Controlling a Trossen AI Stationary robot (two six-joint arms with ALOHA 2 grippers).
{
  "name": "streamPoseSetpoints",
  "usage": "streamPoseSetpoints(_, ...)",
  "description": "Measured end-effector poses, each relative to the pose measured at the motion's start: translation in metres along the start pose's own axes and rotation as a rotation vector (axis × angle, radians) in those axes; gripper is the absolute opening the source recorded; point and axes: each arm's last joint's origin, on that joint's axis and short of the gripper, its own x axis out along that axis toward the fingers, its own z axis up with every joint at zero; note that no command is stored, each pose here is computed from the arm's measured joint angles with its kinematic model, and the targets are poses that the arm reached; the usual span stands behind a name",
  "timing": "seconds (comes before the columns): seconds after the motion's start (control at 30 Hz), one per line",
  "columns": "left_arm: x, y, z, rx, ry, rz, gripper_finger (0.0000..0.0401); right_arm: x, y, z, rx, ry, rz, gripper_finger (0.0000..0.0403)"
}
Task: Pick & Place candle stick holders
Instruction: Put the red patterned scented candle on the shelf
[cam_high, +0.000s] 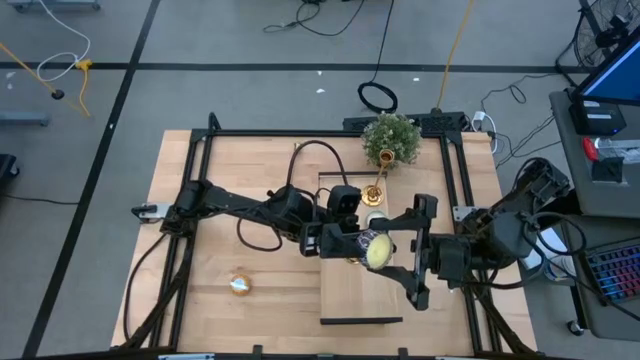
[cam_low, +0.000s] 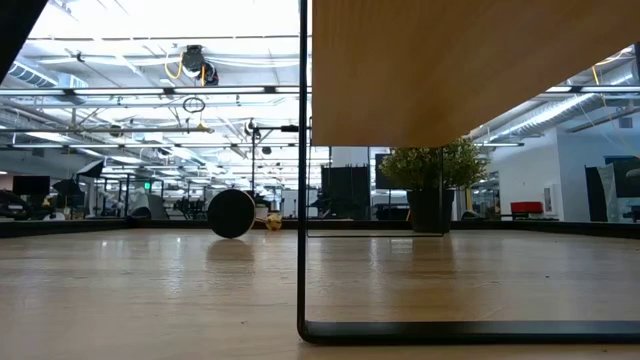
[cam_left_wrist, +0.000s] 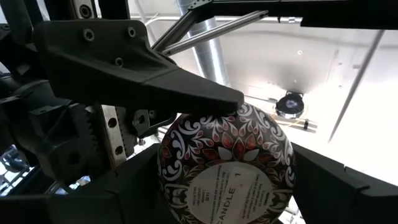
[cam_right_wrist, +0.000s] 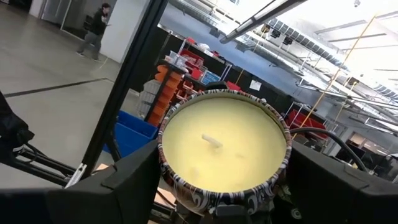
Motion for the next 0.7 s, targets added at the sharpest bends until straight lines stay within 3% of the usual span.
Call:
streamPoseSetpoints(0.23, 0.0003, 0.0008, -0.0006, -0.004, 0.011, 0.012, 0.0299, -0.0002, -0.0003, 0.0002, -0.001, 0.005, -0.013, 0.0296)
streamPoseSetpoints(0.5, 0.0002, 0.0045, -0.0033, 0.003, 0.035, 0.042, 0.036, -0.0003, -0.0031, 0.0, 0.013, 0.032, -0.072, 0.0292)
streamPoseSetpoints(0.7, 0.0001, 0.0052, -0.0034, 0.004, 0.034, 0.048, 0.0359, -0.0057, -0.0025, 0.0033, 0.018, 0.037, -0.085, 0.0291)
